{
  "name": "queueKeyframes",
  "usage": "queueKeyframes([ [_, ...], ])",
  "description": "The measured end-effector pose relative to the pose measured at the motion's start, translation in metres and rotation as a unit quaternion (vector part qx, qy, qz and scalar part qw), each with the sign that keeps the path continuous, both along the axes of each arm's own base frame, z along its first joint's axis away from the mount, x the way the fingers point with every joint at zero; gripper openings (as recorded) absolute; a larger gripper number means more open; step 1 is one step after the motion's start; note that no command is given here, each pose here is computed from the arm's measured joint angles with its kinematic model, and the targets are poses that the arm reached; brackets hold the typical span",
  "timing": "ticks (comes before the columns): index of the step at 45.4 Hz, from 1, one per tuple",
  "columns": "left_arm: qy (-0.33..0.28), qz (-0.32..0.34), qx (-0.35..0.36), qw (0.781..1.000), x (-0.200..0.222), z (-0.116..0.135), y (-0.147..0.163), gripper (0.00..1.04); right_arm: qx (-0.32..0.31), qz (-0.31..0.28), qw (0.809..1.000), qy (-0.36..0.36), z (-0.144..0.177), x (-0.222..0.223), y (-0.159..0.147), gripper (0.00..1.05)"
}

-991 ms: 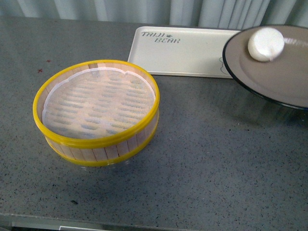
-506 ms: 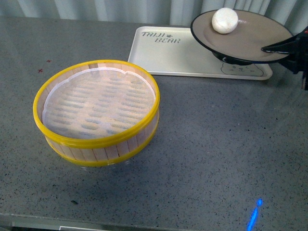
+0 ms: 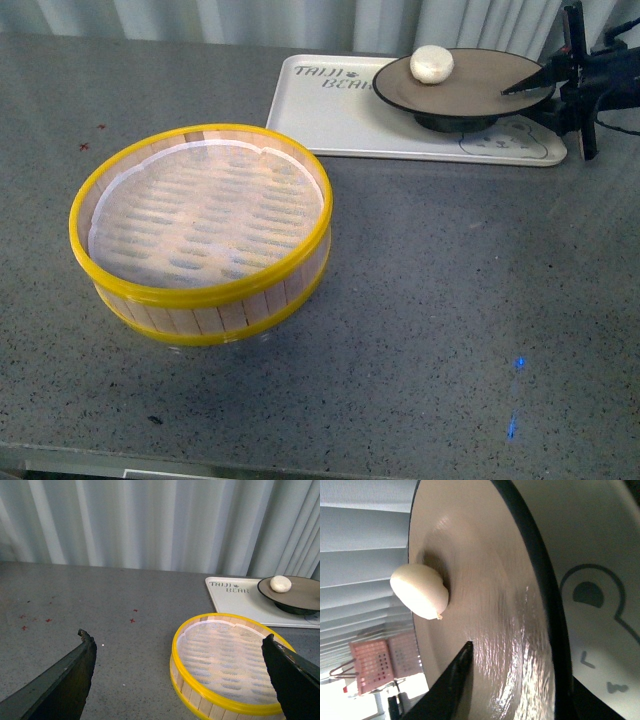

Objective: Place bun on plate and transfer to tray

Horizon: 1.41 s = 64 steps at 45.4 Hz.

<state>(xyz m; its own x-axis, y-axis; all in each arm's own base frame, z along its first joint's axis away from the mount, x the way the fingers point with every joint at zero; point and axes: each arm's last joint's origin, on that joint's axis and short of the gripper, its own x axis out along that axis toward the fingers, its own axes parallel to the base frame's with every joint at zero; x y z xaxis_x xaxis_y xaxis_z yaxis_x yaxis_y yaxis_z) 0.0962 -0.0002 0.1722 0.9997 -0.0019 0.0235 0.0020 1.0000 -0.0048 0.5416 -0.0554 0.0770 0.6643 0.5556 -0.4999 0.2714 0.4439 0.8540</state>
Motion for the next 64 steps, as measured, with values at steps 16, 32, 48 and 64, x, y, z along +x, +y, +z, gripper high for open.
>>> queueKeyframes([
  [16, 0.000, 0.000, 0.000, 1.000, 0.000, 0.000, 0.000, 0.98, -0.188, -0.020, 0.980, -0.063, 0.044, -0.041, -0.003, 0.89],
  [32, 0.000, 0.000, 0.000, 1.000, 0.000, 0.000, 0.000, 0.98, -0.542, -0.068, 0.822, -0.164, 0.093, -0.133, 0.000, 0.96],
  [48, 0.000, 0.000, 0.000, 1.000, 0.000, 0.000, 0.000, 0.98, -0.524, -0.096, 0.745, -0.401, 0.106, -0.246, 0.026, 0.54],
  [64, 0.000, 0.000, 0.000, 1.000, 0.000, 0.000, 0.000, 0.98, -0.524, -0.094, 0.748, -0.395, 0.087, -0.313, 0.042, 0.02],
])
